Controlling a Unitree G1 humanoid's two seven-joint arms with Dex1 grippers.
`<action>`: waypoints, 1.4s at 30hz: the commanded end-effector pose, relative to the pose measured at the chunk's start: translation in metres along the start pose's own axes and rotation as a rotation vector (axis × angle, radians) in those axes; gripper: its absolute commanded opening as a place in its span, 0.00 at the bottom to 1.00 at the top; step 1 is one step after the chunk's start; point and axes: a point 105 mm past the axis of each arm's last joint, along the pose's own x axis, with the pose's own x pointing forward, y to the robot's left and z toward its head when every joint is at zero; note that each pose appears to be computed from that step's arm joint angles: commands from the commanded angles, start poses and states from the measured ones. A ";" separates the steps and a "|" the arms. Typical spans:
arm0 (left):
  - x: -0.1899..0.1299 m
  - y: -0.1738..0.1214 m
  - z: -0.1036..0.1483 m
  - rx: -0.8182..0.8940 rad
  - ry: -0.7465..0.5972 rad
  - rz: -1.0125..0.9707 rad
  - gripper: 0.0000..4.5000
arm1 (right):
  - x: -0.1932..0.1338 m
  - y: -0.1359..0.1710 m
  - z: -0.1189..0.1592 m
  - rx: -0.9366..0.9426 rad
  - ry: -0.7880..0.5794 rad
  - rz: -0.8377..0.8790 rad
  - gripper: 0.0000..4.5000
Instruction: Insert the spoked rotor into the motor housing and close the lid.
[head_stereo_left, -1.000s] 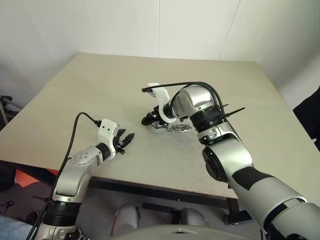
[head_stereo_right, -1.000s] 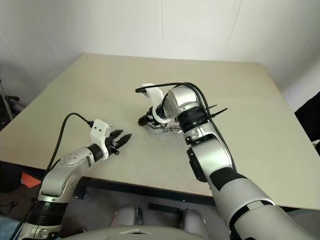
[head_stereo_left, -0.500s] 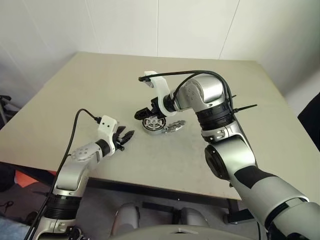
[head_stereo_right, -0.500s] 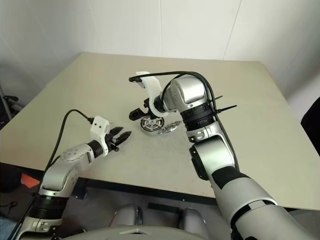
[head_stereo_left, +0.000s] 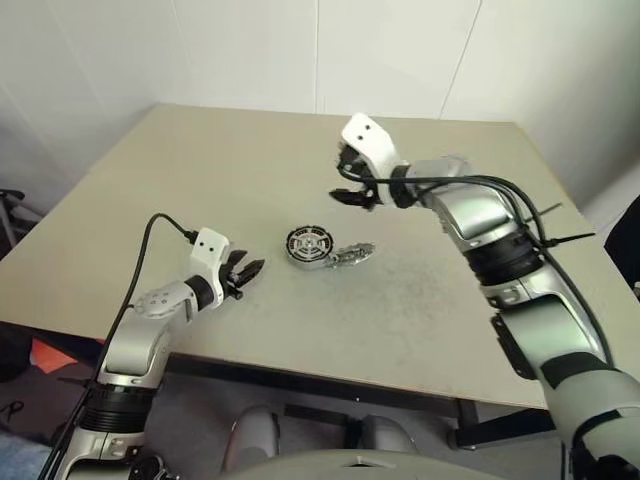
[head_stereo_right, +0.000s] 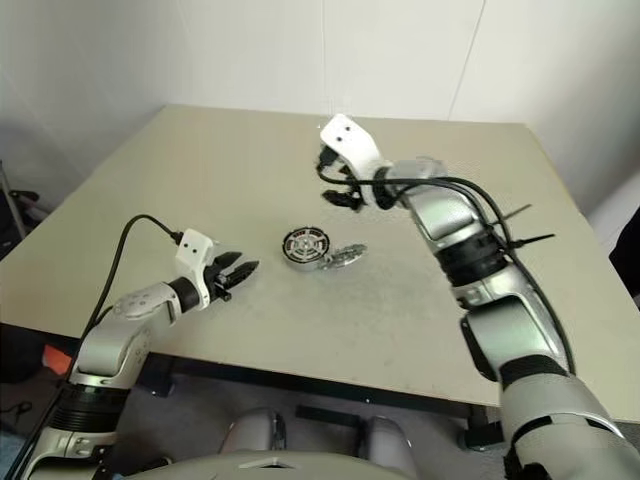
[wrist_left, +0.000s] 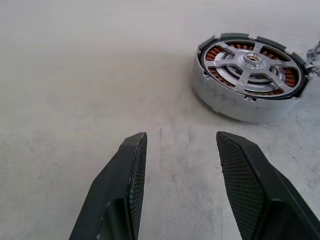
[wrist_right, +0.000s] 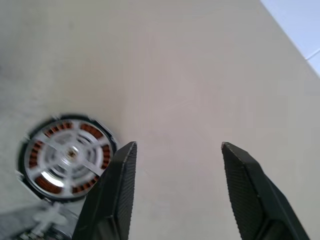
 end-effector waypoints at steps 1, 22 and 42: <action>-0.003 0.004 0.015 0.032 -0.049 0.003 0.52 | -0.008 -0.001 -0.010 -0.167 0.021 -0.015 0.38; -0.002 0.009 0.018 0.046 -0.041 -0.009 0.52 | -0.048 0.085 -0.059 -0.263 0.102 0.397 0.00; -0.006 0.007 0.017 0.042 -0.049 0.011 0.52 | -0.006 0.081 0.032 -0.133 -0.154 0.338 0.00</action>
